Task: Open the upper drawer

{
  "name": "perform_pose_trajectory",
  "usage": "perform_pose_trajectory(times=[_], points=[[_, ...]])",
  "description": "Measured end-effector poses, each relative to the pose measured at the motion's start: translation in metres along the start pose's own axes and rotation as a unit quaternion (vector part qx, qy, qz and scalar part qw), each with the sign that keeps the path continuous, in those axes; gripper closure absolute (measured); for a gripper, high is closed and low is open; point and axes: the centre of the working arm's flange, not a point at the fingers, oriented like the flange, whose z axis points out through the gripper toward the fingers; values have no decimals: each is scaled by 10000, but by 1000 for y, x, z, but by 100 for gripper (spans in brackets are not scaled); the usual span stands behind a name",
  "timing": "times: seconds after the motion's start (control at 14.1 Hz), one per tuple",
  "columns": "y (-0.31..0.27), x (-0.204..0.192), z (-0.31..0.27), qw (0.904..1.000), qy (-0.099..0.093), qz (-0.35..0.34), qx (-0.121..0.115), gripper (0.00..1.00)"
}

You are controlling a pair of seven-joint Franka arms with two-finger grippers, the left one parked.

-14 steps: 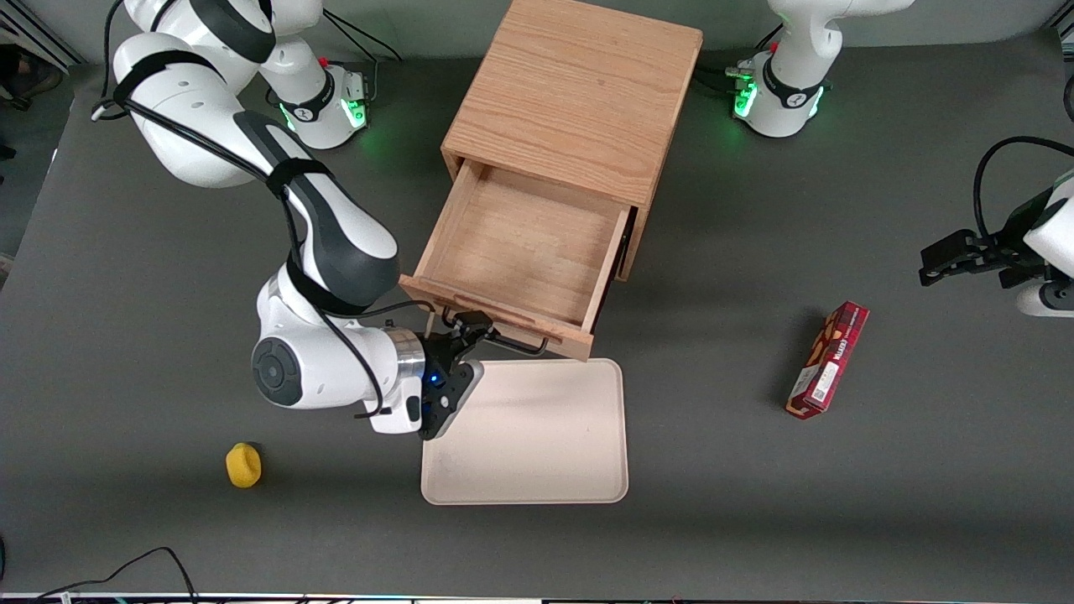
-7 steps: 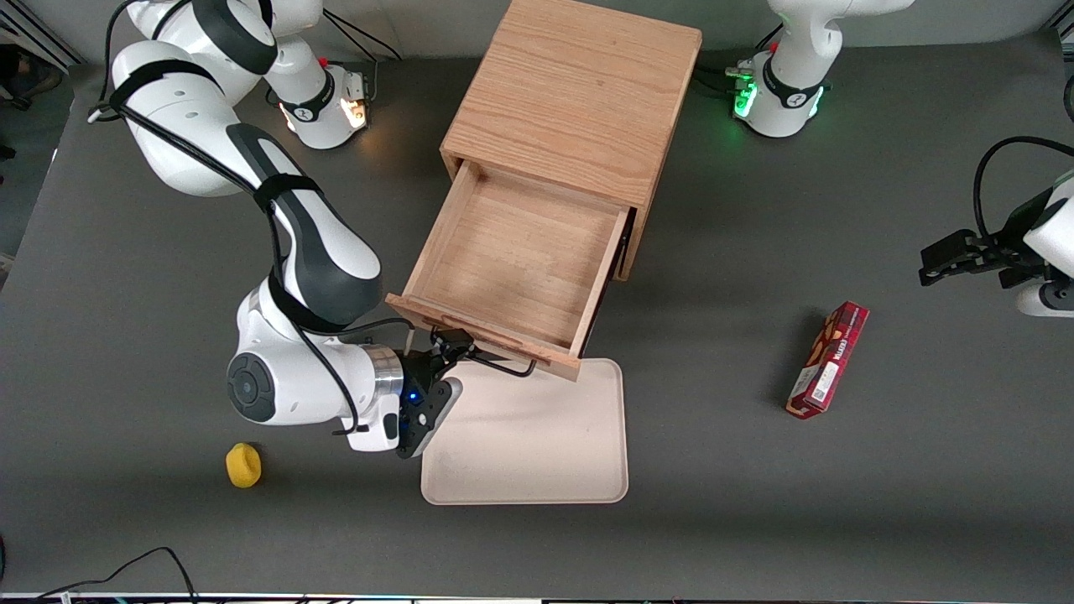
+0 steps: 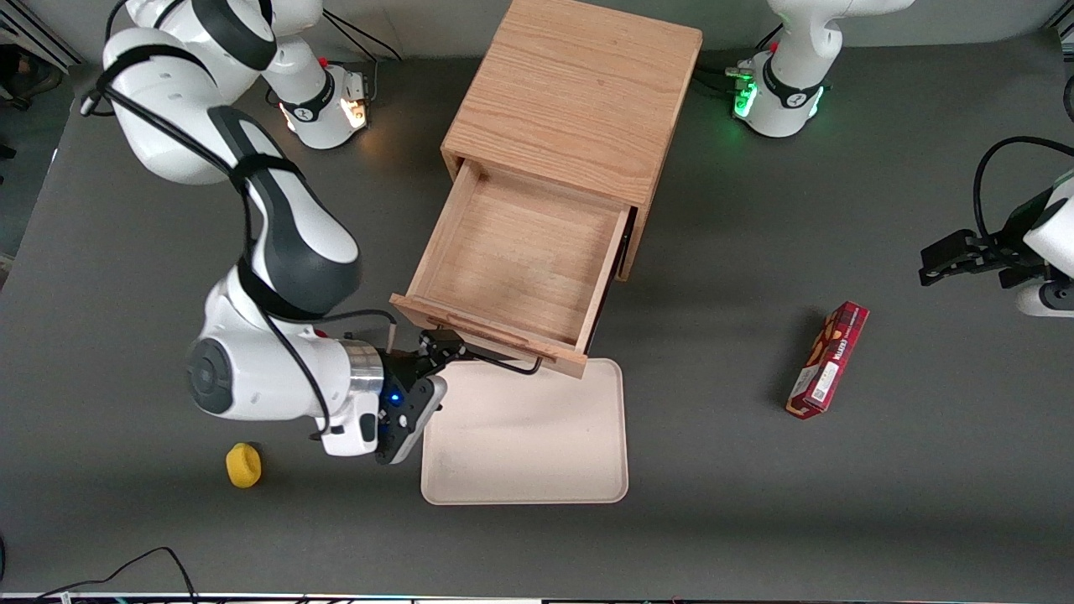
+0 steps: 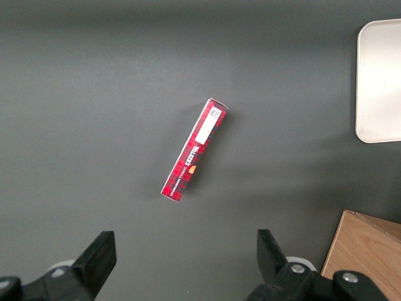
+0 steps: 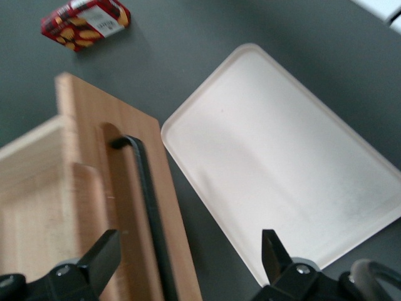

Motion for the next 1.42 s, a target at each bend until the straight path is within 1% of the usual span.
perform_pose_trajectory(times=[0.07, 0.14, 0.28, 0.35, 0.42, 0.5, 0.64, 0.71, 0.78, 0.85, 0.99, 1.06, 1.13, 1.27, 1.35, 1.42], points=[[-18, 2, -29, 9999, 23, -54, -101, 0], [-37, 0, -58, 9997, -65, 36, -251, 0], [-72, -14, -115, 9956, -276, 630, -636, 0], [-88, -24, -137, 9920, -405, 913, -769, 0], [-100, -37, -158, 9863, -585, 1234, -921, 0], [-109, -53, -182, 9775, -722, 1631, -1122, 0], [-127, -88, -236, 9575, -772, 2361, -1469, 0], [-140, -108, -260, 9457, -875, 2696, -1588, 0], [-154, -130, -281, 9330, -1038, 3008, -1680, 0], [-165, -150, -297, 9211, -1130, 3272, -1782, 0], [-167, -186, -317, 8983, -1163, 3720, -2029, 0], [-158, -204, -319, 8869, -1151, 3951, -2097, 0], [-143, -224, -319, 8765, -1084, 4176, -2134, 0], [-113, -271, -315, 8582, -883, 4559, -2188, 0], [-104, -294, -311, 8509, -805, 4687, -2233, 0], [-102, -313, -309, 8468, -727, 4764, -2252, 0]])
